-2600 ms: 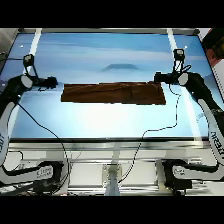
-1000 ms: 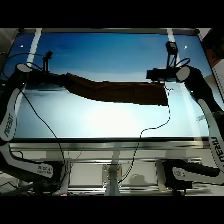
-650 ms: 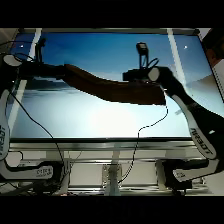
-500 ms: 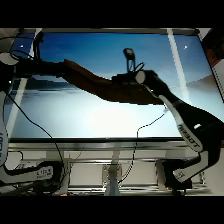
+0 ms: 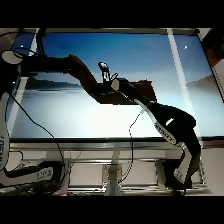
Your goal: Fold the clothes and pants, and hang the long-sleeved shirts on hangers.
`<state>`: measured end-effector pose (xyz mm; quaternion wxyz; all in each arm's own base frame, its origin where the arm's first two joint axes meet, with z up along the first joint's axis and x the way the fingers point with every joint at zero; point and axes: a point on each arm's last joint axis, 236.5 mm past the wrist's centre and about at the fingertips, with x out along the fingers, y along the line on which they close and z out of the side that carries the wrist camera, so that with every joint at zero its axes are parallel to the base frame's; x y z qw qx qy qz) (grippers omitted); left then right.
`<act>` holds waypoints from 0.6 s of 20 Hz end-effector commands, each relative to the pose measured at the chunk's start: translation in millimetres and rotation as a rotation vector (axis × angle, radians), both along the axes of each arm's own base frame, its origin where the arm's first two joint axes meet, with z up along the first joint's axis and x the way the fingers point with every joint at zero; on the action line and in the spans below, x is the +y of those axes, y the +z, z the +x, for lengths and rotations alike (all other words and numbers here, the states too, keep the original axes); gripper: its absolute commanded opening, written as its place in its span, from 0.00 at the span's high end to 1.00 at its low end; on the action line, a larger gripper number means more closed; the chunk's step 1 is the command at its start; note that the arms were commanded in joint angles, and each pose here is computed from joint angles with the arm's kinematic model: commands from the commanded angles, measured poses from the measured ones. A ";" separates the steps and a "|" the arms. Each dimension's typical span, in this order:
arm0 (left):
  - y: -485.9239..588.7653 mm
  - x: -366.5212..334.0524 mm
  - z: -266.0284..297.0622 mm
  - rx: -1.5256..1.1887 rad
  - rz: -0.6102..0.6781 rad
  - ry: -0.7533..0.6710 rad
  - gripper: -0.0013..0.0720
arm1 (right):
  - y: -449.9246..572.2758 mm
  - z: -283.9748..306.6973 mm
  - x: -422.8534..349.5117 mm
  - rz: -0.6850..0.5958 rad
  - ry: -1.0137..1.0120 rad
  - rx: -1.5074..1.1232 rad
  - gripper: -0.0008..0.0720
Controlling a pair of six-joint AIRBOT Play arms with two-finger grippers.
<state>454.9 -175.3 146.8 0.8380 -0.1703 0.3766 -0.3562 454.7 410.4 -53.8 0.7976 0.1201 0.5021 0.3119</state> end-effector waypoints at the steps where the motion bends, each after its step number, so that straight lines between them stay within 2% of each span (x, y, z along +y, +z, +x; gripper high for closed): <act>1: -1.4 -30.3 2.1 -0.026 -0.006 -0.022 0.96 | -3.2 -1.9 -62.4 -0.158 0.045 0.072 0.98; 3: -3.7 -58.2 -1.1 -0.042 -0.008 -0.051 0.96 | 18.2 12.7 -125.2 -0.267 0.018 0.055 0.98; 5: -5.2 -91.0 -5.9 -0.066 -0.012 -0.080 0.96 | 57.0 29.0 -184.5 -0.324 -0.051 0.005 0.97; 8: -2.9 -145.8 -10.5 -0.139 -0.027 -0.088 0.96 | 122.1 44.6 -276.8 -0.376 -0.193 -0.088 0.97; 12: 6.2 -213.4 -20.7 -0.259 -0.063 -0.057 0.96 | 176.8 35.0 -386.4 -0.401 -0.396 -0.114 0.97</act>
